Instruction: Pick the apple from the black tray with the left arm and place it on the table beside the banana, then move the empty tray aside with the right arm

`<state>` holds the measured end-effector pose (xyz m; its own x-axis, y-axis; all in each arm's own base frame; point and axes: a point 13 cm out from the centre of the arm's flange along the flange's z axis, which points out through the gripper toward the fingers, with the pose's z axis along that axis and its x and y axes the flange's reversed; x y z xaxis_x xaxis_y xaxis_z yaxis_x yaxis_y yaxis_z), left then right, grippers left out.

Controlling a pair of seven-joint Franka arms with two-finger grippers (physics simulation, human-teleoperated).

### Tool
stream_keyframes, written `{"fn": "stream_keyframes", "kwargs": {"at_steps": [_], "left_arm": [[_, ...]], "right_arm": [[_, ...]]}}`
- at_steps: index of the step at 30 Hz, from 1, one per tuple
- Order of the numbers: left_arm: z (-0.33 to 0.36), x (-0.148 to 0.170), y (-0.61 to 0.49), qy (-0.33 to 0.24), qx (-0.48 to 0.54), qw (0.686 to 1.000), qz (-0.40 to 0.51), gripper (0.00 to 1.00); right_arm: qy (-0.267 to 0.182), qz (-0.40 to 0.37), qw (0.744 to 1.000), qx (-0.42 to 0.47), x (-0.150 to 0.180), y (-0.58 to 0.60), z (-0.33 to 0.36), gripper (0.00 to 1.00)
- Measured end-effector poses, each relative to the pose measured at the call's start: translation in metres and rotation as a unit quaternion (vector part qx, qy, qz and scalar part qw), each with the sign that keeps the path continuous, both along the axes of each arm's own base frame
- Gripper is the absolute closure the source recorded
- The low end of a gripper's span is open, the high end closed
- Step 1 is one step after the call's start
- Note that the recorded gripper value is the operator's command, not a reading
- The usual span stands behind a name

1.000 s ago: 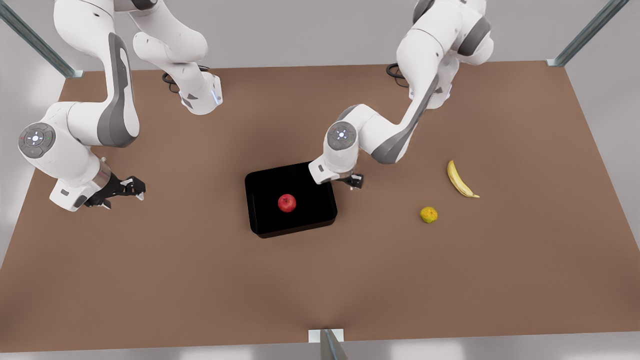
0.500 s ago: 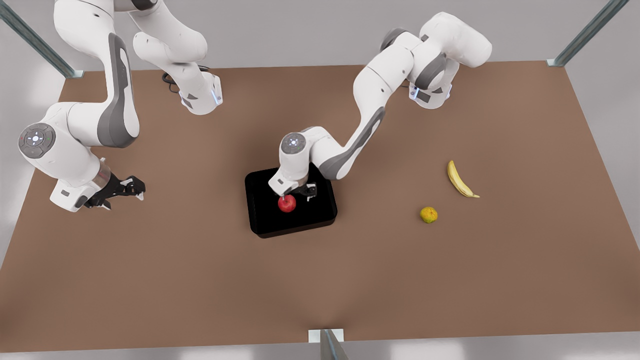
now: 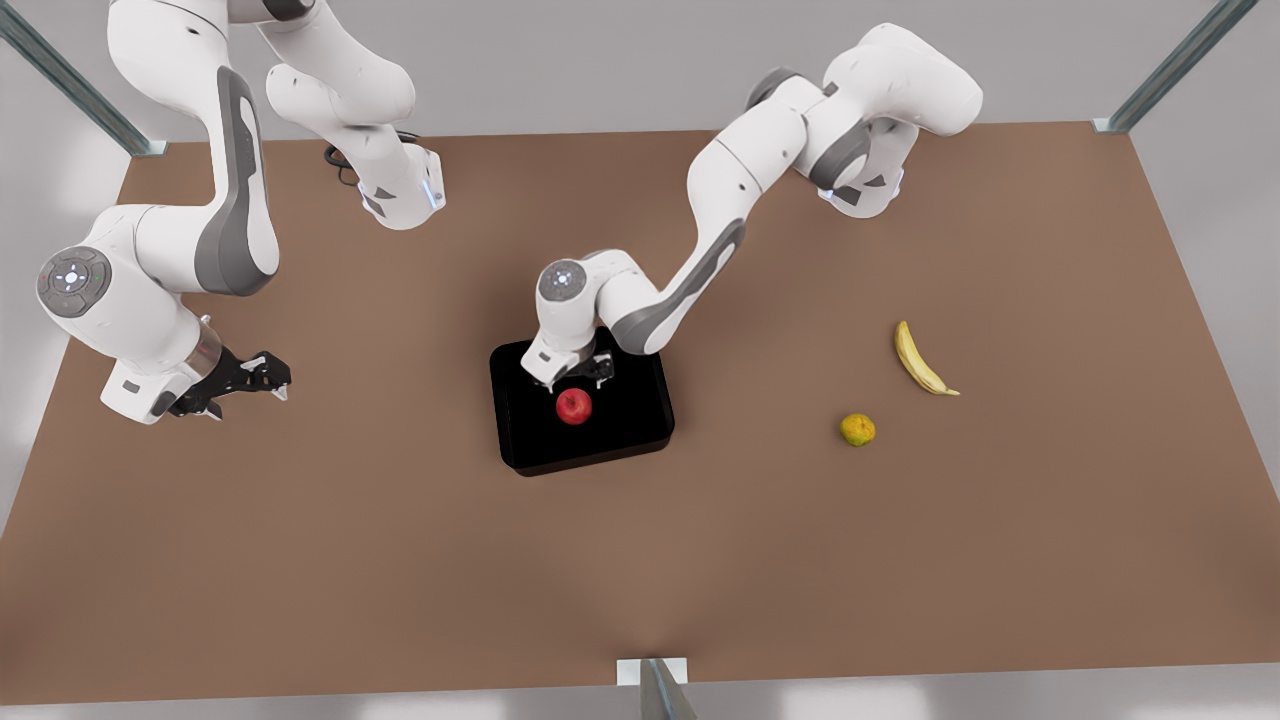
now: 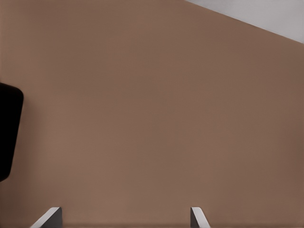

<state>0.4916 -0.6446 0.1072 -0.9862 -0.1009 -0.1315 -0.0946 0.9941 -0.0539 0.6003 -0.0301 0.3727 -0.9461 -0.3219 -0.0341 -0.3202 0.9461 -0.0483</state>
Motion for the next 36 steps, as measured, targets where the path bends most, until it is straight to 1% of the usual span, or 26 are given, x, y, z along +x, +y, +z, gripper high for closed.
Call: {"fn": "stream_keyframes", "kwargs": {"at_steps": [9,14,20,21,22,23,27,30,33,35,36], "left_arm": [[-0.039,-0.002,-0.006,-0.019,-0.002,1.0,0.009,0.0],[-0.044,0.013,-0.001,-0.036,-0.006,0.999,0.021,0.0],[-0.051,0.023,-0.004,-0.049,-0.018,0.998,0.03,0.0],[-0.052,0.023,-0.005,-0.05,-0.019,0.998,0.031,0.04],[-0.052,0.024,-0.005,-0.05,-0.021,0.998,0.032,0.27],[-0.052,0.024,-0.006,-0.051,-0.022,0.998,0.033,0.3],[-0.048,0.023,-0.008,-0.052,-0.024,0.998,0.035,0.28],[-0.026,0.017,-0.008,-0.054,-0.011,0.998,0.03,0.28],[0.03,0.018,0.005,-0.05,0.004,0.998,0.035,0.28],[0.07,0.019,0.059,-0.027,0.032,0.998,0.05,0.28],[0.09,0.02,0.105,-0.011,0.048,0.997,0.062,0.28]], "right_arm": [[0.0,0.002,1.0,0.0,0.0,0.0,0.0,0.0],[0.0,0.002,1.0,0.0,0.0,0.0,0.0,0.0],[0.0,0.003,1.0,0.0,0.0,0.0,0.0,0.0],[0.0,0.003,1.0,0.0,0.0,0.0,0.0,0.0],[0.0,0.003,1.0,0.0,0.0,0.0,0.0,0.0],[0.0,0.003,1.0,0.0,0.0,0.0,0.0,0.0],[-0.001,0.003,1.0,0.0,0.003,0.0,0.0,0.0],[0.0,0.004,1.0,0.0,0.003,0.0,-0.001,0.0],[0.001,0.004,1.0,0.0,0.003,0.0,-0.002,0.0],[-0.005,0.008,1.0,0.0,0.007,0.006,0.007,0.0],[-0.014,0.014,1.0,0.001,0.012,0.015,0.021,0.0]]}}
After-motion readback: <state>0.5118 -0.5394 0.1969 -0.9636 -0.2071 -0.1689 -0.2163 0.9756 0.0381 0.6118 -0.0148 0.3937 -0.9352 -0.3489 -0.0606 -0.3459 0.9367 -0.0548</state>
